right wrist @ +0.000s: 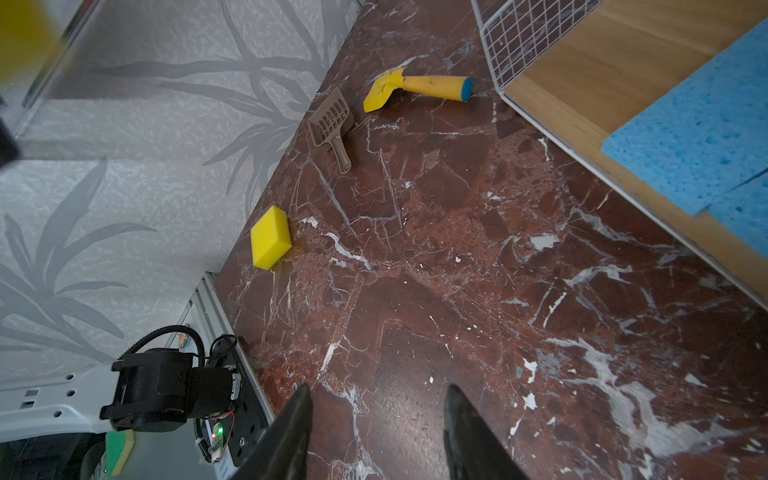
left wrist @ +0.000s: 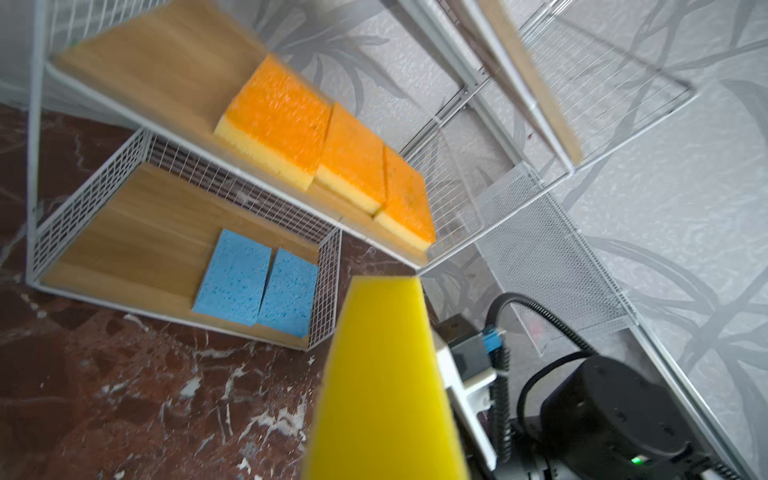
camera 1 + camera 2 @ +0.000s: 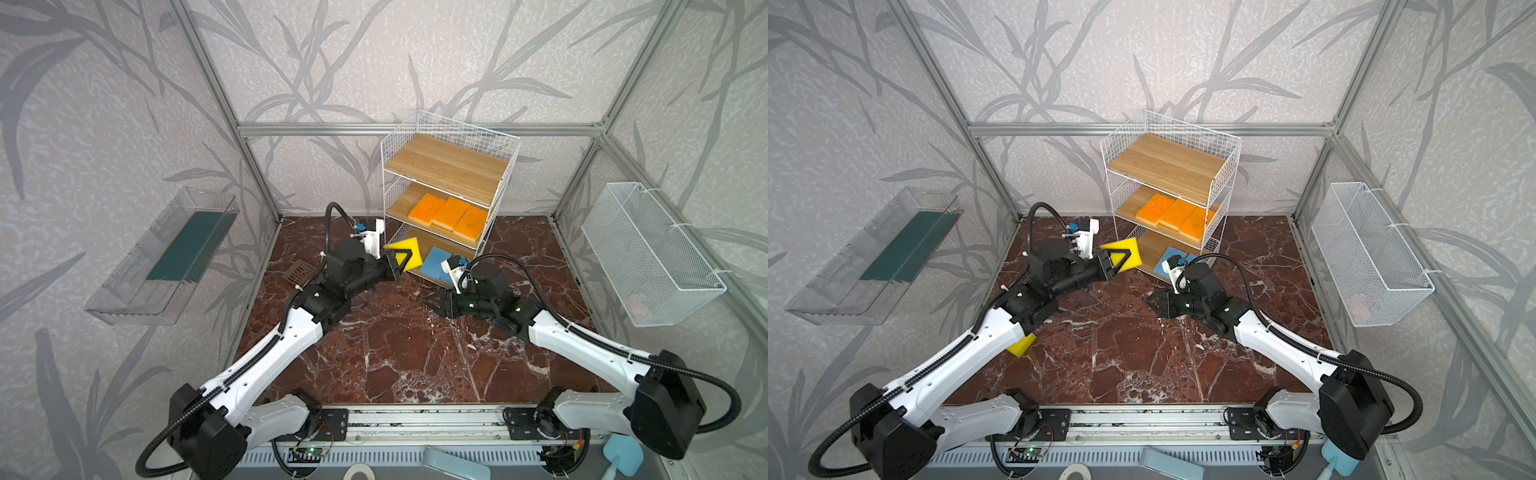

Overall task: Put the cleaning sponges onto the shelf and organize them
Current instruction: 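Carry the sponge with the left gripper up to the top shelf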

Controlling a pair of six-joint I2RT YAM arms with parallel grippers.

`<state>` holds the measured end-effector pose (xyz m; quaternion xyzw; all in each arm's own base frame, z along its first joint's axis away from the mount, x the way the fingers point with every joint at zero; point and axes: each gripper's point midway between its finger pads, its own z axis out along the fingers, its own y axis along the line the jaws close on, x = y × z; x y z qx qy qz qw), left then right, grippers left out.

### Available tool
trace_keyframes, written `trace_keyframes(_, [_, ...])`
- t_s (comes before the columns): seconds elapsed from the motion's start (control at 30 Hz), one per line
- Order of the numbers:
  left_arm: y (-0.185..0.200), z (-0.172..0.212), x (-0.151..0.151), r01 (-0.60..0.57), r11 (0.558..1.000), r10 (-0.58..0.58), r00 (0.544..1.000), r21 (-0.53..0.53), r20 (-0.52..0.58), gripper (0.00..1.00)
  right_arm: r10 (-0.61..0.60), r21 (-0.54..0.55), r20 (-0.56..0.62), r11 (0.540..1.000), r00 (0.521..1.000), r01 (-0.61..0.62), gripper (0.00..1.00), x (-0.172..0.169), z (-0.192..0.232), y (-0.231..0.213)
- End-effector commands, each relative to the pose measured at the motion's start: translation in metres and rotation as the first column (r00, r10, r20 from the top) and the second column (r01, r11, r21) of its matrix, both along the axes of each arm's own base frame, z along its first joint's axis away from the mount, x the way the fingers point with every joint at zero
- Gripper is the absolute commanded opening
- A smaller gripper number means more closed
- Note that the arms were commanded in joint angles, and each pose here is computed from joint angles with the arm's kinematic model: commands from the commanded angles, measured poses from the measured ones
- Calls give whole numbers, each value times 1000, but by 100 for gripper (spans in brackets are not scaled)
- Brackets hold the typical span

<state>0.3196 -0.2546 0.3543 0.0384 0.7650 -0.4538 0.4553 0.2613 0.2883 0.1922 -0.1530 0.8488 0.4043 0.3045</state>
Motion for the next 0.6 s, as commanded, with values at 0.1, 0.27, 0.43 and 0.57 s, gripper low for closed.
trace_keyframes(0.1, [-22,76,14,84,996,-85,990,15,112,16,-13,-27,12,1000,1000,14,51,-8,-6,-14])
trace_keyframes(0.27, [-42,112,37,112,993,-116,983,33,141,16,-12,-48,8,999,1000,13,52,-12,-15,-19])
trace_keyframes(0.43, [-65,129,67,125,992,-129,982,35,136,16,-14,-51,11,999,1000,14,52,-11,-18,-20])
trace_keyframes(0.57, [-85,143,88,109,994,-110,983,15,148,15,-13,-51,9,999,1000,14,52,-11,-22,-20])
